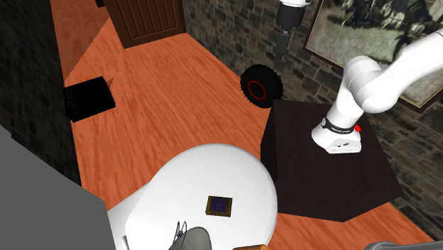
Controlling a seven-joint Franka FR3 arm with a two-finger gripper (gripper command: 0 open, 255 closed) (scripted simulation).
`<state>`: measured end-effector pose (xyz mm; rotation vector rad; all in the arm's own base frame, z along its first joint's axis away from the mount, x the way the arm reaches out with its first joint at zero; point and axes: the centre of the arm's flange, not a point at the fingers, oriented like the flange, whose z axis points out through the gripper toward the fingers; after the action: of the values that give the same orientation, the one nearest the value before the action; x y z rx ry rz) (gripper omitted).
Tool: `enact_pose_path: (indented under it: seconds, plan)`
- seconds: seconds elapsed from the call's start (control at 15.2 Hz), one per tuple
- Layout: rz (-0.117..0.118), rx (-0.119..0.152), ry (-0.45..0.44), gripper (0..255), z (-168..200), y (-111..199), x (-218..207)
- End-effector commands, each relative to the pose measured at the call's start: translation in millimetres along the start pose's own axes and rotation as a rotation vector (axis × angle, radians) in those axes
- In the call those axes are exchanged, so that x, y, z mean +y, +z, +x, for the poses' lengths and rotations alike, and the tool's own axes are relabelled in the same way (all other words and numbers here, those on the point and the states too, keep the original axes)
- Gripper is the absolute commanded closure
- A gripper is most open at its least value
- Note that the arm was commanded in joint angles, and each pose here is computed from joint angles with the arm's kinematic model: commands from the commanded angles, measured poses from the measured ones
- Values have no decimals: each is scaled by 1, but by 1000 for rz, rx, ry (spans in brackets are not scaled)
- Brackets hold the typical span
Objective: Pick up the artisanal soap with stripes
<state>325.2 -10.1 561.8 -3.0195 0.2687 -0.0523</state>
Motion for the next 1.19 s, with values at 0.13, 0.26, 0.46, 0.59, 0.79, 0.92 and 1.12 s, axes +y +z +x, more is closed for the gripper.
enact_pose_path:
  seconds: [0.13,0.26,0.46,0.59,0.79,0.92,1.12]
  plan:
    - [-6,-2,-1,0,5,15,-22]
    - [-13,-3,-2,0,10,31,-44]
    - [-22,-6,-4,0,17,54,-77]
    - [-29,-8,-5,0,21,70,-98]
    - [-38,-10,-6,0,28,94,-130]
    - [-45,-12,-7,0,33,111,-152]
    - [-54,-14,-9,0,39,135,-184]
